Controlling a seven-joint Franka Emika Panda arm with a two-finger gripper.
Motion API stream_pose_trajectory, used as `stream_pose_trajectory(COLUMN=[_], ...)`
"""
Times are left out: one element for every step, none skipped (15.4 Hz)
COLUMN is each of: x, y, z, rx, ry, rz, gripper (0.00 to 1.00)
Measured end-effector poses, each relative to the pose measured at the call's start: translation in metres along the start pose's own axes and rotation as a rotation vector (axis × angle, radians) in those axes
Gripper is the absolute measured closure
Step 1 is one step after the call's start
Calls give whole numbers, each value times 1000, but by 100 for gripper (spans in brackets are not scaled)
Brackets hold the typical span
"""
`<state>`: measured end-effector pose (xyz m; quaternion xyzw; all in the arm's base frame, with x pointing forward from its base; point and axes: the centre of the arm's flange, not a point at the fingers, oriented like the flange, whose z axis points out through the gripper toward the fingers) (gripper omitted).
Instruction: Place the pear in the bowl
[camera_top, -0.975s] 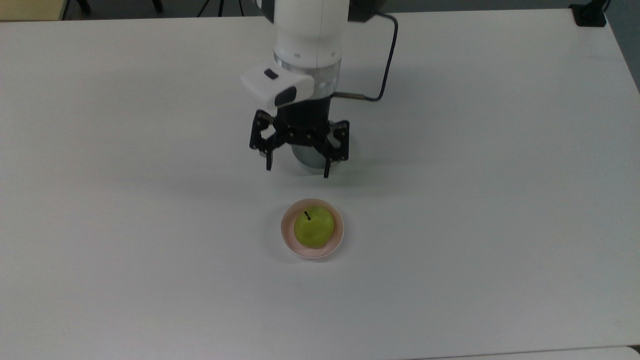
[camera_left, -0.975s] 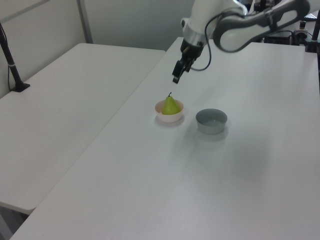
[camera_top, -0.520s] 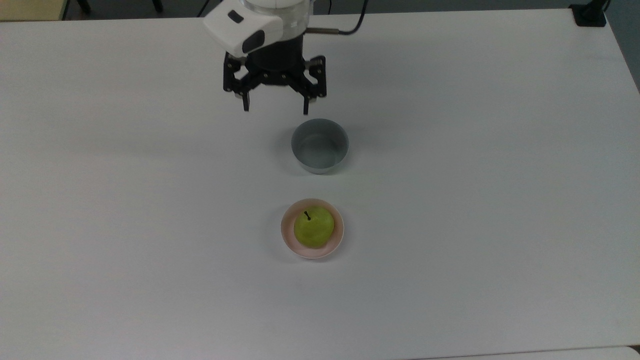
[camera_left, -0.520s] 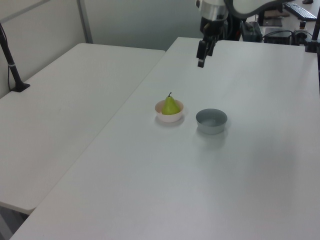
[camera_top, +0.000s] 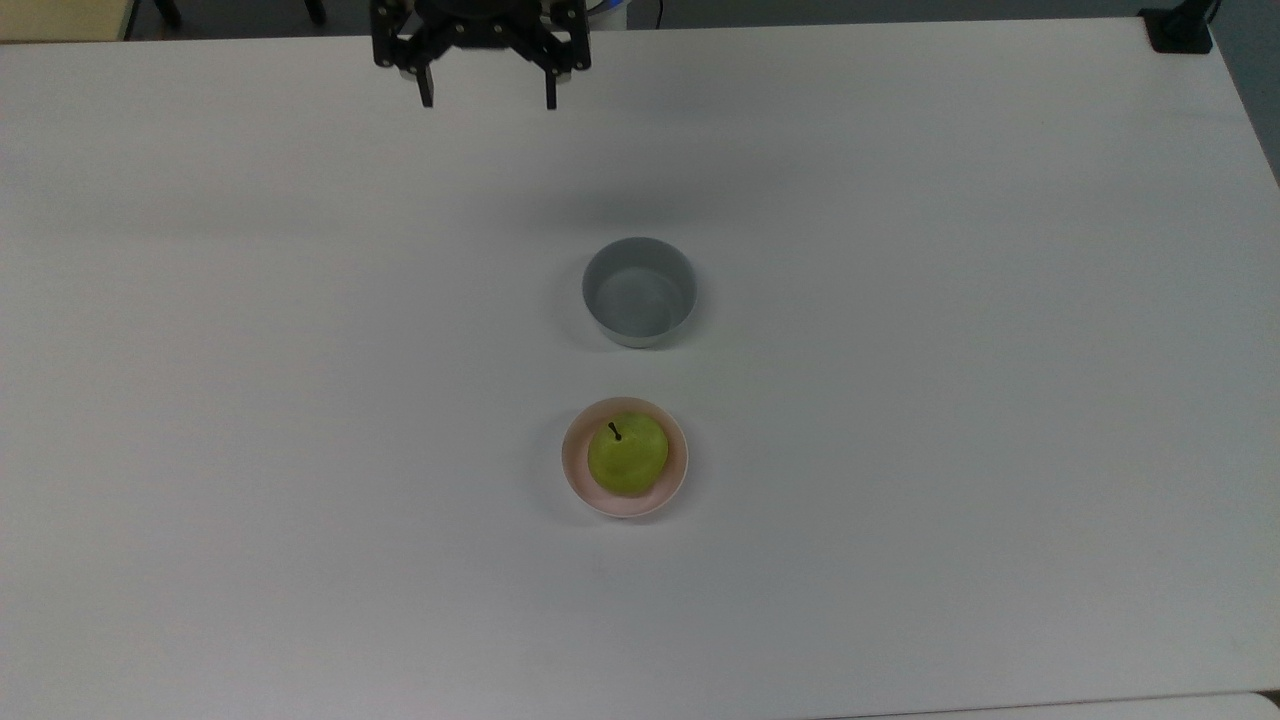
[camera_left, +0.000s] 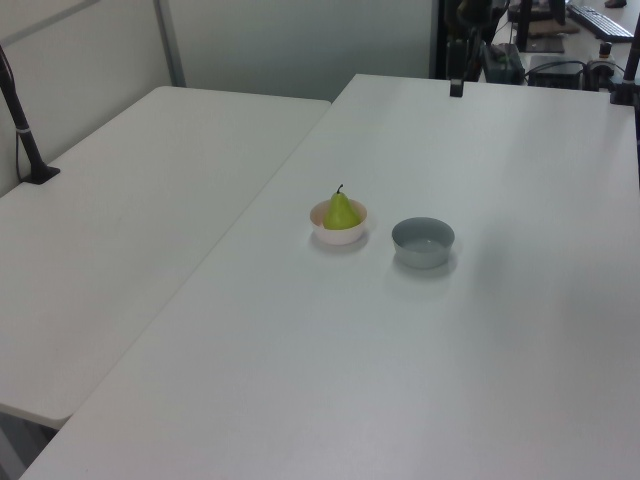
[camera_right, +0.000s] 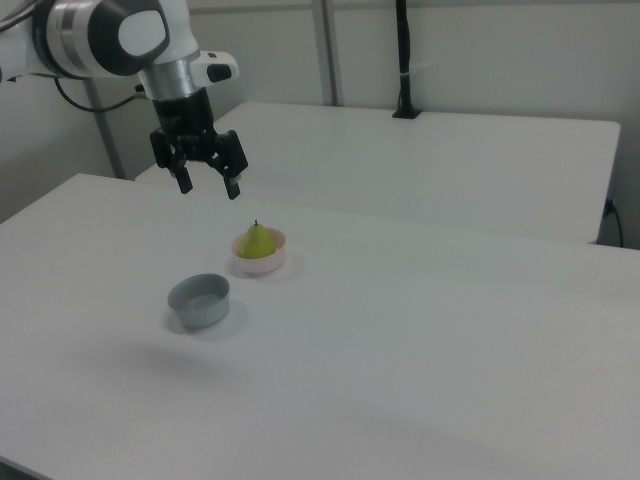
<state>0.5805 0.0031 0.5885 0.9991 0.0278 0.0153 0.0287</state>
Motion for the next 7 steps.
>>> stream_pose_trajectory(x=[-3,-6,-8,-10,-11,-11,-11], y=[3,6,8,9,8,8,8], z=[-5,-8,-10,-10,-10,-10,-10], rx=[0,0,1,2,2,2,2], ry=[2,3,-4,-12,-15,-16,-16], rz=[6,12,16,17,17,16,16], gripper=[0,0,0,0,0,0,0])
